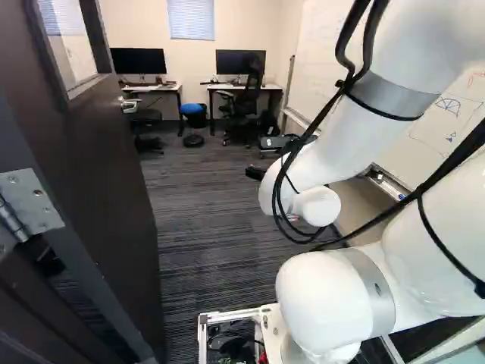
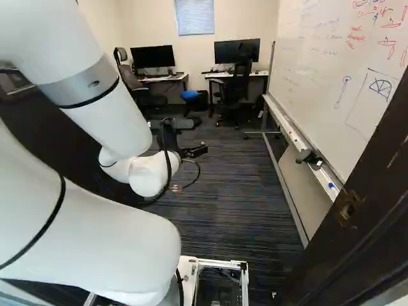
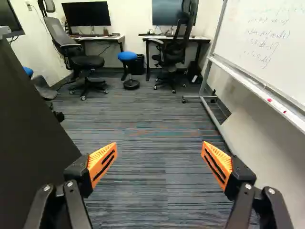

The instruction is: Open the door and move inside

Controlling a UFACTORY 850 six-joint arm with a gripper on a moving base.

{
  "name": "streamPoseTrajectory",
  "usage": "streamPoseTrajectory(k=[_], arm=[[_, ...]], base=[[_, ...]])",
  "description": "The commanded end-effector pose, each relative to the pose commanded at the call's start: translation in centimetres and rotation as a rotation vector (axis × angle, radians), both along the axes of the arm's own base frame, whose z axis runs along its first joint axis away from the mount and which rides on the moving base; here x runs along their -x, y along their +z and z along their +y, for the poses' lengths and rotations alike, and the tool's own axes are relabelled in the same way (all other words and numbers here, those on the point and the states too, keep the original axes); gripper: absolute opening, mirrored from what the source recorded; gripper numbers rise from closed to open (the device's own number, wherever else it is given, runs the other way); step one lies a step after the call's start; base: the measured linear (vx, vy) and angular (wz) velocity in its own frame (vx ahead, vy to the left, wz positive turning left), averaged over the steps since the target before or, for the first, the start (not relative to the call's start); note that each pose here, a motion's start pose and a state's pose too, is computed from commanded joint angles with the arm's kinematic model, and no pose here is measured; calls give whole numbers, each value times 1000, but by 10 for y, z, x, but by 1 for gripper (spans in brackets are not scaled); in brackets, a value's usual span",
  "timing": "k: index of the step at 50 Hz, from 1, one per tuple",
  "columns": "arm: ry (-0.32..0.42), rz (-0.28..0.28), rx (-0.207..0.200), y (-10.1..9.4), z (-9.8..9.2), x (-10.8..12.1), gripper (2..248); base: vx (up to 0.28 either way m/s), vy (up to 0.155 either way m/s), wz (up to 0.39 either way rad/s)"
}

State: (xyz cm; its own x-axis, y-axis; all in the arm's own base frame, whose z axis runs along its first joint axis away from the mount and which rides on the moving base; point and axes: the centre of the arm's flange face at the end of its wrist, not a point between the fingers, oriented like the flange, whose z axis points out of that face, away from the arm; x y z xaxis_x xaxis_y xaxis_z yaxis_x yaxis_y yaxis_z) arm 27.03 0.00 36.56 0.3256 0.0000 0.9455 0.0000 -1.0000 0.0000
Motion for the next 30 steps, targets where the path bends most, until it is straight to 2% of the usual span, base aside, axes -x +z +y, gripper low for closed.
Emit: streamPoseTrajectory(k=[30], arm=[[0, 0, 0, 0, 0, 0, 247]], base=[[168, 1, -8]])
